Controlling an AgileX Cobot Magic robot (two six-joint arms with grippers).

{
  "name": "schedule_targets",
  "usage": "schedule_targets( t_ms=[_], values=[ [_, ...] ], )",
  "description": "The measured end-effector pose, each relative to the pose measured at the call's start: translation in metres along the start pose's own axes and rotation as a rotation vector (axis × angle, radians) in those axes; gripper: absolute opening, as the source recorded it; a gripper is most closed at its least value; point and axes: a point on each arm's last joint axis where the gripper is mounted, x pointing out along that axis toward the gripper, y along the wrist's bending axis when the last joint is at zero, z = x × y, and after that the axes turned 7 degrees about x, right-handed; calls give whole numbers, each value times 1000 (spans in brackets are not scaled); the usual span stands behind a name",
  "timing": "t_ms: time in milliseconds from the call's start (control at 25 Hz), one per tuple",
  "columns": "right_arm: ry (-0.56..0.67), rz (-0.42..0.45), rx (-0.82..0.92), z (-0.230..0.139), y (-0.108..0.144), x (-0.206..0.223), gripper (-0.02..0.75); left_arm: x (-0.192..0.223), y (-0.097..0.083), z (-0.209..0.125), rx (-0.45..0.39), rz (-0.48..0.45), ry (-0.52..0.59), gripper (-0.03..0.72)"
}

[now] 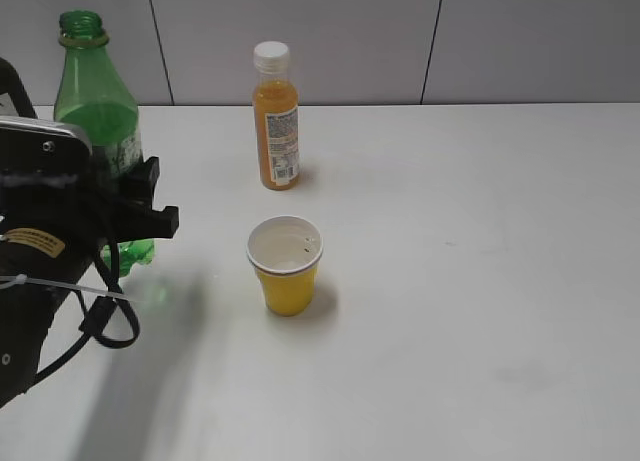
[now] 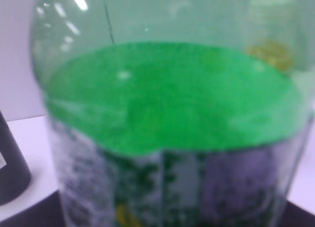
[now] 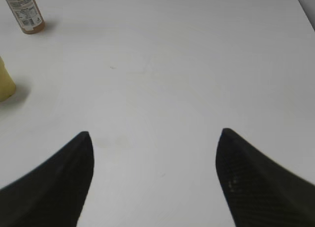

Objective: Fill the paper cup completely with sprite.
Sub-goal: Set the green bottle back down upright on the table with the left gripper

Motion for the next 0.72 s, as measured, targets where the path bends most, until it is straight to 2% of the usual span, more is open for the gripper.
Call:
schedule_targets(
  t_ms=[80, 440, 720],
  values=[
    [0, 0, 0, 0, 0, 0, 594, 0, 0, 0, -39, 0, 0, 448],
    [0, 0, 0, 0, 0, 0, 594, 4, 8, -1, -111, 26, 4, 448],
    [0, 0, 0, 0, 0, 0, 594, 19, 20, -1, -87, -5, -31, 448]
  ],
)
